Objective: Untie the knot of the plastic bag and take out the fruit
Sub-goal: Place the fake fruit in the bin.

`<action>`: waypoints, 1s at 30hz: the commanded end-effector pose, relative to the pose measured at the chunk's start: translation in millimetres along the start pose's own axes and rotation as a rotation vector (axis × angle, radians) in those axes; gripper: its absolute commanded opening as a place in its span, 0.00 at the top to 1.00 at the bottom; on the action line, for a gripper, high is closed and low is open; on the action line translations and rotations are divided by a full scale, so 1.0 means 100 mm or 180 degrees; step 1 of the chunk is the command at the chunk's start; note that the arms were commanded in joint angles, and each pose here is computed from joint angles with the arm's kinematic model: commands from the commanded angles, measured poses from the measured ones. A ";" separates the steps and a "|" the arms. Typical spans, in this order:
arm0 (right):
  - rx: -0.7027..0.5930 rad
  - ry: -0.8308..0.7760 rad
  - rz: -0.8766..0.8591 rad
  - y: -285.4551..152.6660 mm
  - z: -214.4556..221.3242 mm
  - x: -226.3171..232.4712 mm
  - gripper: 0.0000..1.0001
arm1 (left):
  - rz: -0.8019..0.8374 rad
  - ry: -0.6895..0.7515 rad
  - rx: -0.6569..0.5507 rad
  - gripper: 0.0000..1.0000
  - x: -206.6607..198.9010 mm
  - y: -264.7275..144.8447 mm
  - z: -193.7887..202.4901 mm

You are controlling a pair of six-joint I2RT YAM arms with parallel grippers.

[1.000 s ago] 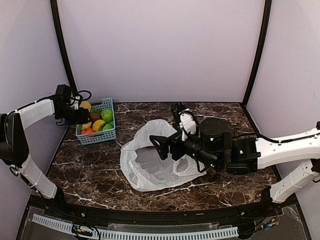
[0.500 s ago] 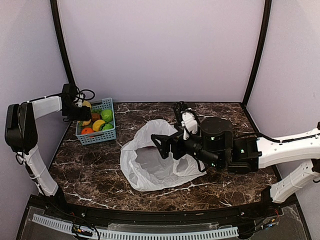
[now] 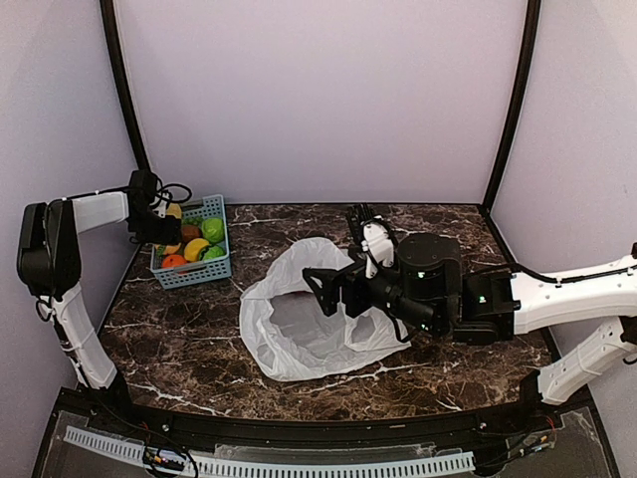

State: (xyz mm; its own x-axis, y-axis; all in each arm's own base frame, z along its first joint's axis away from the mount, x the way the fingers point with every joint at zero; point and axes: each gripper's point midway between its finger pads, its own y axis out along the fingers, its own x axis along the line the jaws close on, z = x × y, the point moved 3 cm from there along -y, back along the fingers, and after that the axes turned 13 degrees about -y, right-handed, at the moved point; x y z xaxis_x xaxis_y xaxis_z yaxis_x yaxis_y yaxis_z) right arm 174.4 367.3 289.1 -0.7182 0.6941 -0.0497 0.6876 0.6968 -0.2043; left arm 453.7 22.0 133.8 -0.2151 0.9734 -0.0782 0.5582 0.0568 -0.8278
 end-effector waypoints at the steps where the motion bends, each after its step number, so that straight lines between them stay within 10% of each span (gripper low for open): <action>1: 0.0017 0.0049 -0.0012 0.05 0.03 0.00 0.01 | -0.0050 -0.0021 0.0234 0.50 0.05 0.02 0.13; 15: 0.0028 0.0043 -0.0043 0.08 0.02 0.02 0.01 | -0.0019 -0.0056 0.0037 0.08 0.04 -0.14 0.02; 30: 0.0011 0.0054 -0.0034 0.08 -0.03 0.02 0.01 | -0.0113 -0.0096 -0.0408 0.01 0.10 -0.50 -0.12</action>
State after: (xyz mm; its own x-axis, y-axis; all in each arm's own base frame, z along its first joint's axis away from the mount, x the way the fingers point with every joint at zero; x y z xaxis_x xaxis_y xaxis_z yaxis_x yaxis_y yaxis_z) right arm 175.9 374.0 275.5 -0.7293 0.6816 -0.0586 0.6730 0.6993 -0.2410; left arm 442.2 23.7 148.4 -0.2334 0.9691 -0.0805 0.5789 0.0719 -0.8122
